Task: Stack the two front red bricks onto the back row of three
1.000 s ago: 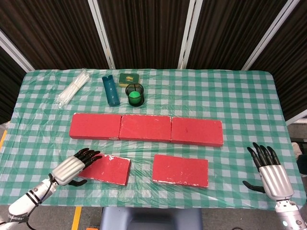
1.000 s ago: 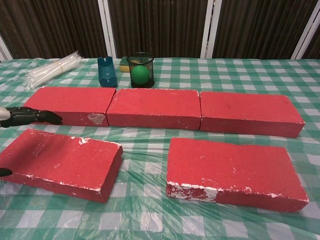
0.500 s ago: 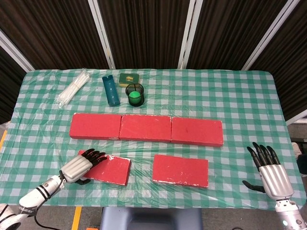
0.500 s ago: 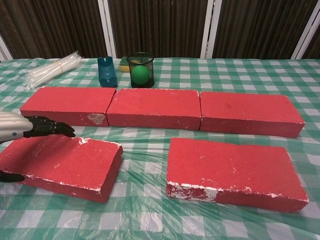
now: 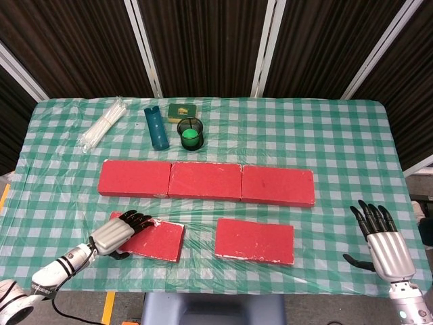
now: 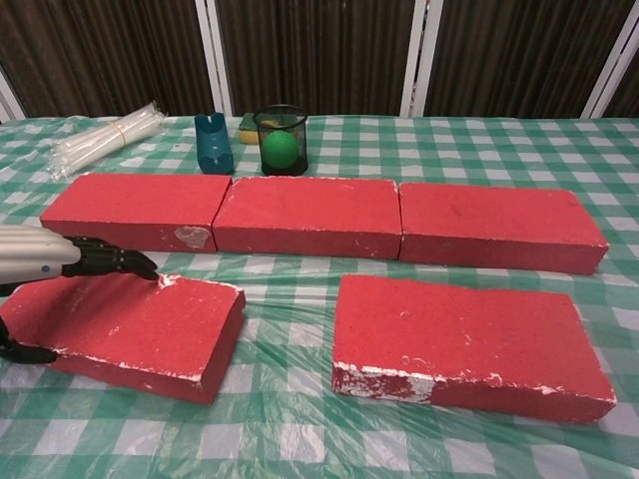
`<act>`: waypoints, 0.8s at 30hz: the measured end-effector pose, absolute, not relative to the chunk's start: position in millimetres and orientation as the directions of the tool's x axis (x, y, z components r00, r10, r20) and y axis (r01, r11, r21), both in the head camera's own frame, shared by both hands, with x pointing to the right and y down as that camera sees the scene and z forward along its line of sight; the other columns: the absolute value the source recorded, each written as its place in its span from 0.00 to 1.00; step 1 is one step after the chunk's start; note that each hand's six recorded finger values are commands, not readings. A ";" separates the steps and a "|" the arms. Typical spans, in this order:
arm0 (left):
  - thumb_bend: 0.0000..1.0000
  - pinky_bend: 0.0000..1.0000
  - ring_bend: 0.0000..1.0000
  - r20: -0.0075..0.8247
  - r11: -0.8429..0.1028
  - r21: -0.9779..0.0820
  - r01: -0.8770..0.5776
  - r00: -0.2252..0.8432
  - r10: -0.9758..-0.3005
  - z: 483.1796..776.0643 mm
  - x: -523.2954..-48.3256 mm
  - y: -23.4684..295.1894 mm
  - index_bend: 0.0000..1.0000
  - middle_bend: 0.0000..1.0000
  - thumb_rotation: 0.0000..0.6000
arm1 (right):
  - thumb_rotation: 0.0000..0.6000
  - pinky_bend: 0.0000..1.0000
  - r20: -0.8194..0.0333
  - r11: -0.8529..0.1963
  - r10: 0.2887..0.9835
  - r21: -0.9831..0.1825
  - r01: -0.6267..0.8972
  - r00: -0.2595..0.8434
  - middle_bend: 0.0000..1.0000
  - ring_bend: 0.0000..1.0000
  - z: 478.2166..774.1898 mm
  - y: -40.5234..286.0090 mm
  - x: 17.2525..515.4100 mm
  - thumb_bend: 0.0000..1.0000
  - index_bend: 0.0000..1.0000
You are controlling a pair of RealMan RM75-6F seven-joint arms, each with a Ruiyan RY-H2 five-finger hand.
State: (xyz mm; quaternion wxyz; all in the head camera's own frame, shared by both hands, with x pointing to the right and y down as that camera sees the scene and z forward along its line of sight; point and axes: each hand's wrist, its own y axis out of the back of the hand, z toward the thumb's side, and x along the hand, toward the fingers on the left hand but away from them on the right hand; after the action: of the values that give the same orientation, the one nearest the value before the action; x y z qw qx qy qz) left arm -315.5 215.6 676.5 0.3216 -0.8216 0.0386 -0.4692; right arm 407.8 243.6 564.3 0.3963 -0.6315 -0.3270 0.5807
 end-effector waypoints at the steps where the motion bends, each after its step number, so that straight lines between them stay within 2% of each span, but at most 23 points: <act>1: 0.27 0.00 0.00 0.746 -0.789 -0.566 0.239 0.557 -0.366 676.7 -315.5 215.0 0.00 0.00 1.00 | 0.89 0.00 -0.475 -0.472 0.873 -0.880 -0.048 0.111 0.00 0.00 564.5 243.6 408.0 0.09 0.00; 24: 0.27 0.00 0.00 0.776 -0.783 -0.545 0.299 0.533 -0.337 687.6 -309.1 202.7 0.00 0.00 1.00 | 0.89 0.00 -0.479 -0.476 0.872 -0.878 -0.052 0.104 0.00 0.00 566.6 242.5 408.4 0.09 0.00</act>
State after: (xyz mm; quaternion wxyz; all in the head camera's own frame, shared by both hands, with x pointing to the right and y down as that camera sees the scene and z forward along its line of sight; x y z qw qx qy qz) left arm -309.1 202.7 687.6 0.3293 -0.8111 0.0117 -0.4833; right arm 408.4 242.5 566.6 0.3950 -0.6291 -0.3257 0.5849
